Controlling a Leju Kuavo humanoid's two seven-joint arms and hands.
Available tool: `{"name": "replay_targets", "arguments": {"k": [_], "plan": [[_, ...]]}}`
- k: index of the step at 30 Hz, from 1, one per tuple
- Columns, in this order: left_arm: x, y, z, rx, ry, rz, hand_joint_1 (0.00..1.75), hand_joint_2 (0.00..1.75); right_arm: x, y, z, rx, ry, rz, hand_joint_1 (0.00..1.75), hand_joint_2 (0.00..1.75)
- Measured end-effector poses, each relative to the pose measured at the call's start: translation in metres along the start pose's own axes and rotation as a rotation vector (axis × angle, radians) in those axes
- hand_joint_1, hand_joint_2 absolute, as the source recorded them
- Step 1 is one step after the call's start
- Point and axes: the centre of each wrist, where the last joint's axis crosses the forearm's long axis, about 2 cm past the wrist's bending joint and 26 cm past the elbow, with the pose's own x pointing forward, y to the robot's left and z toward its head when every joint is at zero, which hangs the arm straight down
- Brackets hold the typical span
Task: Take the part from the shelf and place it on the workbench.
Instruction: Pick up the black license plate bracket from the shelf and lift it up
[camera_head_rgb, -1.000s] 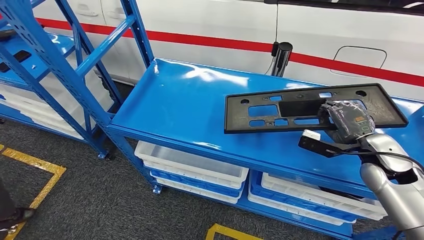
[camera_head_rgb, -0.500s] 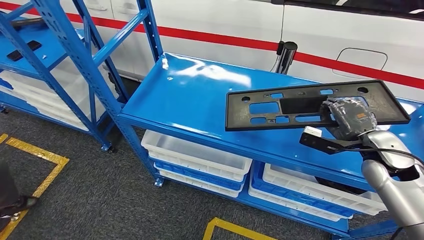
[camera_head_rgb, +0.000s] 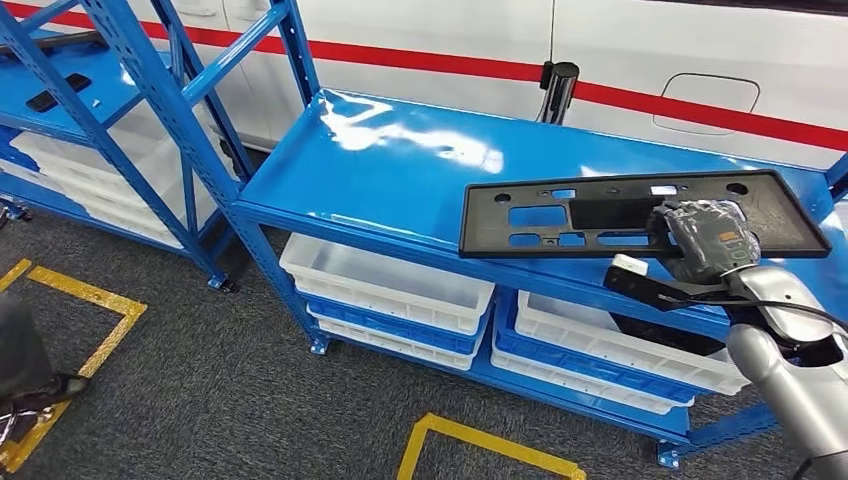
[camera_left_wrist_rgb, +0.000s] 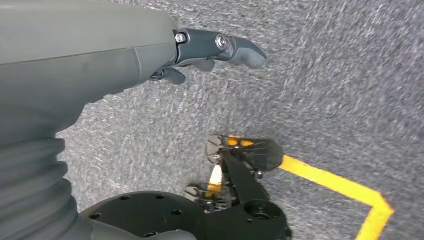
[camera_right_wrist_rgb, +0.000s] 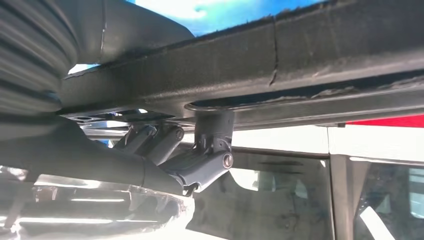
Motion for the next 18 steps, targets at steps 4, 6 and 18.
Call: {"name": "replay_targets", "arguments": {"k": [4, 6, 18], "plan": [[0.0, 0.0, 0.0, -0.002, 0.001, -0.003, 0.0, 1.75, 0.004, -0.005, -0.012, -0.039, 0.004, 0.014, 1.75, 1.75], [0.001, -0.001, 0.0, -0.002, 0.001, -0.003, 0.0, 1.75, 0.007, -0.004, -0.014, -0.047, 0.006, 0.012, 1.75, 1.75], [0.007, -0.003, -0.003, 0.004, -0.003, 0.005, 0.0, 1.75, 0.012, -0.006, -0.024, -0.08, 0.005, 0.012, 1.75, 1.75]]}}
